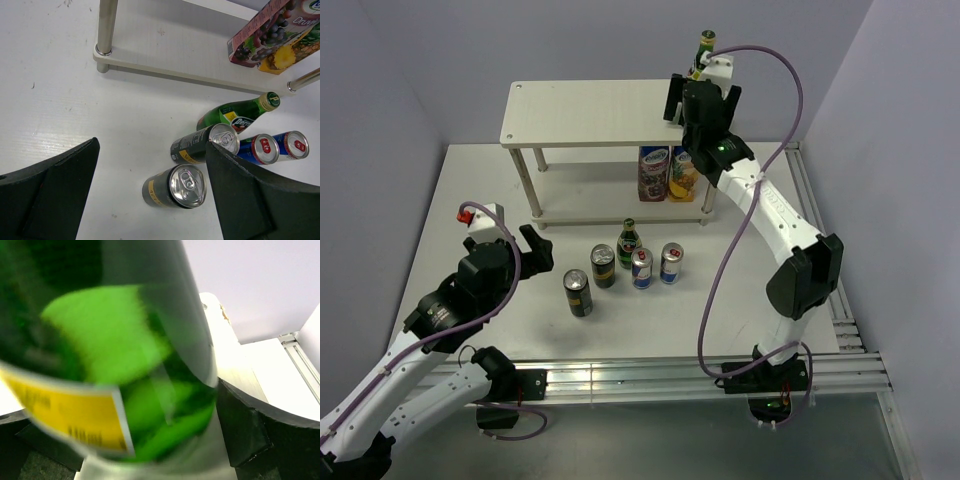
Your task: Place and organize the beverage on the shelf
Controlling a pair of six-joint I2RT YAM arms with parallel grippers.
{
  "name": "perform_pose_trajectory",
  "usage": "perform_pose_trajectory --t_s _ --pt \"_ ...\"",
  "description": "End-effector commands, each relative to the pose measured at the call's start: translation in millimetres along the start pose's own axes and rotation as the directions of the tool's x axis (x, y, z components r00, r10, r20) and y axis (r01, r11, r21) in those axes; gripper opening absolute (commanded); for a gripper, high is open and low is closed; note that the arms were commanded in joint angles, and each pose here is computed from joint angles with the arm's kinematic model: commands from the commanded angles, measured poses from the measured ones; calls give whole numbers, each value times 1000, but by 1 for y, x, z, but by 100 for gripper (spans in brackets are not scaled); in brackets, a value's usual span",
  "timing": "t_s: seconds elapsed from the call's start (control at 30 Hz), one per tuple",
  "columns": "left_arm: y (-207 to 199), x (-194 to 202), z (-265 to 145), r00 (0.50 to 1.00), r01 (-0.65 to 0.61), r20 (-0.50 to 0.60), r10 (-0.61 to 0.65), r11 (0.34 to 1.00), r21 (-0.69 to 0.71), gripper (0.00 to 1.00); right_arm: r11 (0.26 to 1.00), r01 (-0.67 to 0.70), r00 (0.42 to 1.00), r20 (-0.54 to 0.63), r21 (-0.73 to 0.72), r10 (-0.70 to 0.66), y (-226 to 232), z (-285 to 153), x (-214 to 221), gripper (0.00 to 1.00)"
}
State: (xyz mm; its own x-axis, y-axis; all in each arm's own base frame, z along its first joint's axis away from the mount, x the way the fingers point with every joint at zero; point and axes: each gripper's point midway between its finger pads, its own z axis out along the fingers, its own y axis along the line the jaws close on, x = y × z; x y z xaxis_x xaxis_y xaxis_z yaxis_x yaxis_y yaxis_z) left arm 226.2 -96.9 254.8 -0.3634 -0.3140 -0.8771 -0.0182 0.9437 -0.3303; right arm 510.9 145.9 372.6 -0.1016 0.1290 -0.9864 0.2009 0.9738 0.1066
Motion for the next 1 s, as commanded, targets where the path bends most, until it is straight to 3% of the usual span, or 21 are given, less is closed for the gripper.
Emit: perform_pose_trajectory --t_s 0.0,0.57,0.97 --pt "-3 -8 1 1000 -1 27 1 1000 9 94 999 -28 1000 -1 -34 28 -5 -17 -10 100" --pt "-1 -6 4 1000 -7 20 7 1000 -11 94 986 -26 998 -62 -165 15 -3 -62 1 100" --pt "-1 -5 5 1000 -9 17 10 1000 -16 94 984 13 1000 -17 -177 -16 5 -145 3 100"
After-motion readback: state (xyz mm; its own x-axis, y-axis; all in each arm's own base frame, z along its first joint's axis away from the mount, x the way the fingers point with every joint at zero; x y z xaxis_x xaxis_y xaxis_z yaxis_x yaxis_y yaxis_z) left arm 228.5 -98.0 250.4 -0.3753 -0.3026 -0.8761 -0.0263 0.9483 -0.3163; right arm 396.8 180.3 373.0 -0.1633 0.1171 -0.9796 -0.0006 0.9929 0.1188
